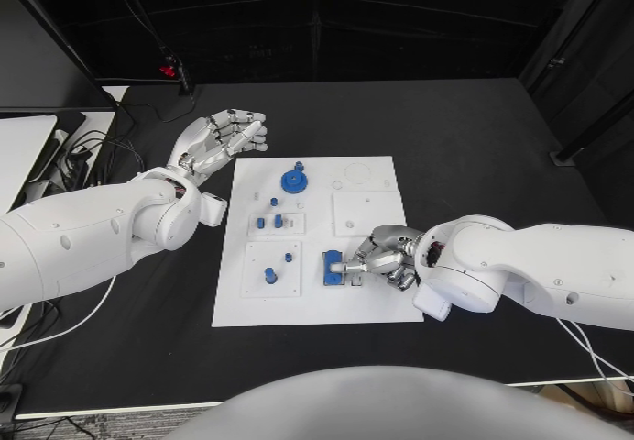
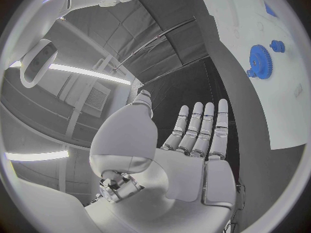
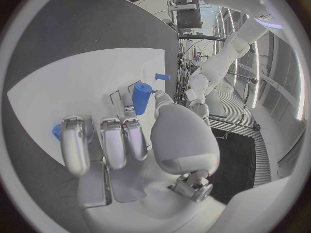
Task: Assemble the parts on the task board
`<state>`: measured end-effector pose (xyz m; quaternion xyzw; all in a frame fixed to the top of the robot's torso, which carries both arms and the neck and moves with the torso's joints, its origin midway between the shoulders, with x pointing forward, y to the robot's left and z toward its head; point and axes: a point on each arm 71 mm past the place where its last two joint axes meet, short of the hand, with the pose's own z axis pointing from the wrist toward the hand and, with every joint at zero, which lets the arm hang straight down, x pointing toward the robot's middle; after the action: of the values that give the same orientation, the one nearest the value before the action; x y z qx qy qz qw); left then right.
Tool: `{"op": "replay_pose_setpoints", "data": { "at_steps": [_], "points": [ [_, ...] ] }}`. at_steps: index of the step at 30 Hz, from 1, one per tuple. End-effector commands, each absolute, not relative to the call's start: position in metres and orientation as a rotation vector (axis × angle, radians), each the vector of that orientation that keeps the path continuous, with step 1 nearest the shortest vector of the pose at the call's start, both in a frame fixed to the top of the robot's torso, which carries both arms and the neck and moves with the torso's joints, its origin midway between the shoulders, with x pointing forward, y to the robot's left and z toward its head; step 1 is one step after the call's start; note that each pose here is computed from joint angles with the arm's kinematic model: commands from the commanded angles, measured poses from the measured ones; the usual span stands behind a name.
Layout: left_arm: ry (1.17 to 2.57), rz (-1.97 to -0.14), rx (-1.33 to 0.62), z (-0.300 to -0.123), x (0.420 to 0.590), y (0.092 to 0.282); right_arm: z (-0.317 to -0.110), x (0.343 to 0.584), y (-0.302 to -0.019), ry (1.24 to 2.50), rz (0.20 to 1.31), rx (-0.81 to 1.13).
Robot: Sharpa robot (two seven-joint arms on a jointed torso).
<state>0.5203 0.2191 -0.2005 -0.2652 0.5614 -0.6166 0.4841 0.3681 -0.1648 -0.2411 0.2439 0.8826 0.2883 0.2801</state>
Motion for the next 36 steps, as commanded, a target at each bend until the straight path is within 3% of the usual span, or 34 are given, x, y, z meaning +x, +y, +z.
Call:
{"op": "replay_pose_setpoints", "data": {
  "at_steps": [1,13,36],
  "points": [
    [1.332,-1.541,-0.618,-0.197,0.519,0.218,-0.239,0.369,-0.164,2.344,0.783,0.657],
    [1.336,-1.54,-0.621,-0.198,0.519,0.218,-0.235,0.364,-0.169,2.329,0.773,0.649],
    [1.341,-1.542,-0.623,-0.2,0.519,0.217,-0.235,0.357,-0.165,2.468,0.695,0.552]
  ]
}}
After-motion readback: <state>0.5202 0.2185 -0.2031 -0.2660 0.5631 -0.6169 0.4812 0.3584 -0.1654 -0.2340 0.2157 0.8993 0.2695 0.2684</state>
